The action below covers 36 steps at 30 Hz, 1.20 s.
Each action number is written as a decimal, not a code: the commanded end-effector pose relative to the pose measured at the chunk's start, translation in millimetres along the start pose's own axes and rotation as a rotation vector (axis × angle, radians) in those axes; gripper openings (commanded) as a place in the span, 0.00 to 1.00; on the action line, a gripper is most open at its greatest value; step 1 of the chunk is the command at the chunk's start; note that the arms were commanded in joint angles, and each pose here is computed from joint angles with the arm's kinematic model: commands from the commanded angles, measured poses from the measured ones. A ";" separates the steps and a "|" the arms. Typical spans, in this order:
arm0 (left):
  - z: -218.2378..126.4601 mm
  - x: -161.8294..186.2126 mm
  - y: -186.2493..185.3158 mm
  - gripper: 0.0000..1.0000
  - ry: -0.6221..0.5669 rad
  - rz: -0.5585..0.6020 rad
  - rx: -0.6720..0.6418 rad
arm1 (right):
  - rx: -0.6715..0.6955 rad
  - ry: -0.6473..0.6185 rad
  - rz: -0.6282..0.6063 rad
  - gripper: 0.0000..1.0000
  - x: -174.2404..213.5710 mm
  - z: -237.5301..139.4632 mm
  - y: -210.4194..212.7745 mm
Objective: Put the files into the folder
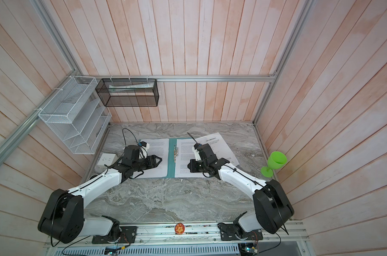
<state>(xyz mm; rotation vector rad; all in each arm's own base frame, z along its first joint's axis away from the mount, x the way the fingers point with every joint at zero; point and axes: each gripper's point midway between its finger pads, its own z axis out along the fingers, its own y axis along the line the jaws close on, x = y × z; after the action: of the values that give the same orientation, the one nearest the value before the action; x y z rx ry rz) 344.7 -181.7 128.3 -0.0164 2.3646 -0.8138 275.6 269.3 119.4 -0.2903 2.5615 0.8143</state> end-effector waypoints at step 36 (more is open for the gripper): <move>8.4 20.0 11.6 0.64 0.035 -0.039 -0.008 | 0.379 0.344 -0.174 0.19 52.7 71.9 -66.8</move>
<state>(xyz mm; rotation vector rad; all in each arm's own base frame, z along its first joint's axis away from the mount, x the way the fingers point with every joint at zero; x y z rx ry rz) 338.9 -181.3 112.1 -0.0468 2.3900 -0.8293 272.7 269.0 20.4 -0.5364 2.8603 0.3506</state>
